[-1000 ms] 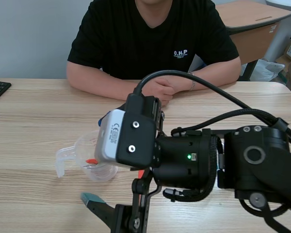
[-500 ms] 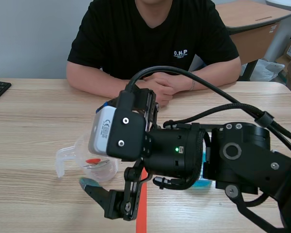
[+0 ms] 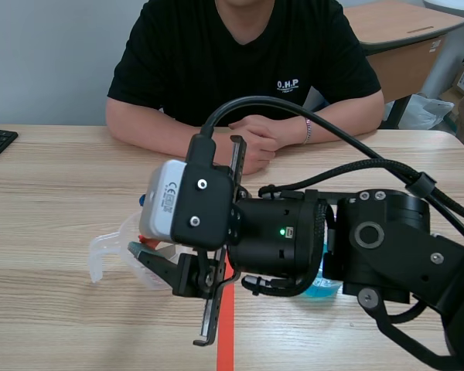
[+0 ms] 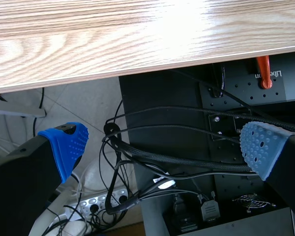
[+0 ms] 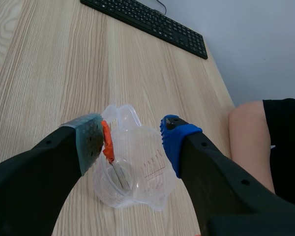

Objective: Do the redox reaction experiment.
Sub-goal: 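Lift the metal plate out of the left beaker, then move the plate over the blue solution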

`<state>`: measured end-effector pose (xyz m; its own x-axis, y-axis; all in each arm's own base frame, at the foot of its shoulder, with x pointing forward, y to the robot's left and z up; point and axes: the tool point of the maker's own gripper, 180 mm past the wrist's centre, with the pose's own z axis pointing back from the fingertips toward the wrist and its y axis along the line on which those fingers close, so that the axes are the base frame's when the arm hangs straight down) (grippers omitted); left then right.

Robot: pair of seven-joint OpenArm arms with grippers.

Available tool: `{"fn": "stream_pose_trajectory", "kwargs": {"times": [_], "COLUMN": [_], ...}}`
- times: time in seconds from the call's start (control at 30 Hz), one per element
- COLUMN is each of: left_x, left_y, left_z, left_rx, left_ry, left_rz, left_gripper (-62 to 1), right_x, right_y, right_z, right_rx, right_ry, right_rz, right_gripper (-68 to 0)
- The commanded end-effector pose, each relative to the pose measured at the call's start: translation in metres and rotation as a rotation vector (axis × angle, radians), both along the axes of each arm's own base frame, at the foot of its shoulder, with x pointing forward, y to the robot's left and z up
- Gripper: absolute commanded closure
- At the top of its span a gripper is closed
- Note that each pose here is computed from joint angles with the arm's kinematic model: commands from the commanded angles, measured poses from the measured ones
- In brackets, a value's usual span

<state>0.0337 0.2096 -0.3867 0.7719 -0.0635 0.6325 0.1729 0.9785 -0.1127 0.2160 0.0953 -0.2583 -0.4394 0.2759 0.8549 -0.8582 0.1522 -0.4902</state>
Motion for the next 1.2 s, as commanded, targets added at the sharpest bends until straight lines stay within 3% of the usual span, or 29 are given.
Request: {"fn": "stream_pose_trajectory", "kwargs": {"times": [0.0, 0.23, 0.37, 0.63, 0.93, 1.17], "left_x": [0.004, 0.004, 0.004, 0.005, 0.005, 0.005], "left_y": [-0.003, -0.003, -0.003, -0.002, -0.002, -0.002], "left_z": [0.004, 0.004, 0.004, 0.005, 0.005, 0.005], "left_rx": [-0.014, -0.014, -0.014, -0.031, -0.031, -0.030], "left_ry": [-0.021, -0.020, -0.020, -0.023, -0.023, -0.022], "left_rz": [0.004, 0.004, 0.004, 0.033, 0.033, 0.032], "left_gripper": [-62.3, -62.3, -62.3, -29.0, -5.0, -4.7], "right_x": [0.004, 0.009, 0.012, 0.024, 0.029, 0.029], "right_y": [0.001, -0.002, -0.004, -0.012, -0.017, -0.021], "right_z": [0.011, 0.013, 0.023, 0.049, 0.081, 0.104], "right_rx": [0.025, 0.032, 0.070, 0.171, 0.229, 0.224], "right_ry": [-0.026, -0.036, -0.054, -0.043, 0.002, 0.028], "right_rz": [0.002, -0.012, -0.013, -0.050, -0.061, -0.069], "right_gripper": [-19.7, -2.6, -1.5, -1.5, -1.5, -1.5]}}
